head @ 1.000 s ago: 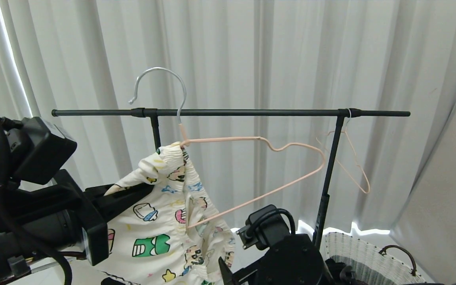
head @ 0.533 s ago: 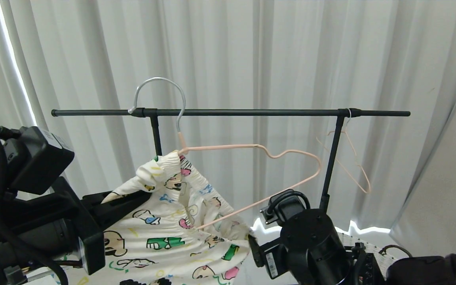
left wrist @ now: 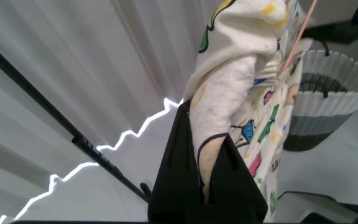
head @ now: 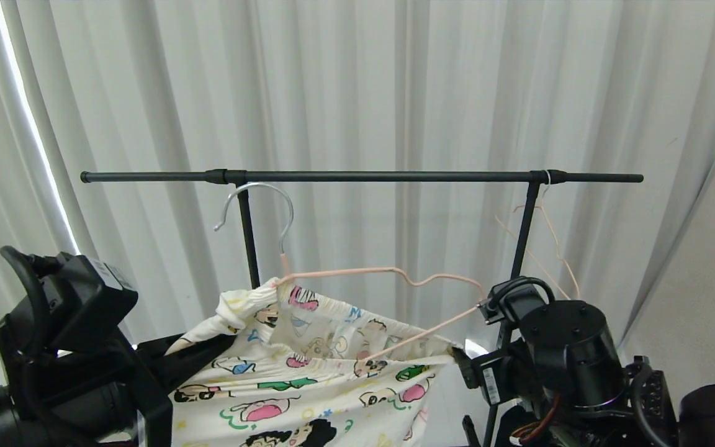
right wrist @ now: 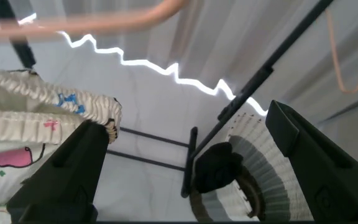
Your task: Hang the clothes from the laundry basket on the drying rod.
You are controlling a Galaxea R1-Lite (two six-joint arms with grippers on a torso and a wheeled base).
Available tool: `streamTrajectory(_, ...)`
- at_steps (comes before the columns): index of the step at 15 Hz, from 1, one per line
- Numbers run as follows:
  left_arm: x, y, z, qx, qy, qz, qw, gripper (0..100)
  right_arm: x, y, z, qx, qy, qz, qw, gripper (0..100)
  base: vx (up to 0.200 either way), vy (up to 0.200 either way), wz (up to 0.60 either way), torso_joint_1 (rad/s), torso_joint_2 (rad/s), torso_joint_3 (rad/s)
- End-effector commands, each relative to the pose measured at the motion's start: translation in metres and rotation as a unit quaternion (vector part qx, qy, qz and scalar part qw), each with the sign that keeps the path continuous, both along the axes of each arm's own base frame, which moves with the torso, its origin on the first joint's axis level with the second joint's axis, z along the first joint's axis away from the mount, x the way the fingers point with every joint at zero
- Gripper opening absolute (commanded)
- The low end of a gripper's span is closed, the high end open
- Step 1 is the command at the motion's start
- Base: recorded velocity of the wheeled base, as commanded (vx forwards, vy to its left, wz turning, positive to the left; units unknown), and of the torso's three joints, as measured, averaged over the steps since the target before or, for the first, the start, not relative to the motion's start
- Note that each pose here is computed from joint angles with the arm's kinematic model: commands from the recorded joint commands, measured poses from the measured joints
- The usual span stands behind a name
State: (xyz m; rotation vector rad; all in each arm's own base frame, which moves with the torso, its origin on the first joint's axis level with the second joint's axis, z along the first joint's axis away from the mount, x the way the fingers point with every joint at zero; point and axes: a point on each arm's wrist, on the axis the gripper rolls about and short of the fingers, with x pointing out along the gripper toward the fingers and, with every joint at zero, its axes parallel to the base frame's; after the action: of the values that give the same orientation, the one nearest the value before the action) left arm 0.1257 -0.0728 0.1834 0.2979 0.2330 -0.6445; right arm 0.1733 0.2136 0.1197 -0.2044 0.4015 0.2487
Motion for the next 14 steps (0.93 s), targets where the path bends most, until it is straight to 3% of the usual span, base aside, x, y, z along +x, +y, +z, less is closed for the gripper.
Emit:
streamTrajectory(1,-0.002,0.001,-0.007,0.018,0.003,-0.004,0.9998,0,0.007,-0.012,0.010,0.012,-0.015,-0.021,0.9996,100,0.000,0.000,0.00,0.000,0.00,0.000)
streamTrajectory(4,-0.002,0.002,-0.017,0.051,0.004,-0.013,0.9986,0,0.013,-0.017,0.012,0.012,-0.025,-0.032,0.9991,100,0.000,0.000,0.00,0.000,0.00,0.000)
streamTrajectory(8,-0.002,0.006,-0.021,0.058,0.011,0.001,0.9982,0,0.017,-0.020,0.012,0.010,-0.027,-0.039,0.9988,100,0.000,0.000,0.00,0.000,0.00,0.000)
streamTrajectory(12,0.003,0.011,-0.030,0.104,0.008,0.006,0.9946,0,0.018,-0.020,0.020,0.017,-0.042,-0.033,0.9984,100,0.000,0.000,0.00,0.000,0.00,0.000)
streamTrajectory(14,0.013,0.008,-0.042,0.177,0.014,0.018,0.9839,0,0.015,-0.018,0.037,0.016,-0.071,0.019,0.9972,100,0.000,0.000,0.00,0.000,0.00,0.000)
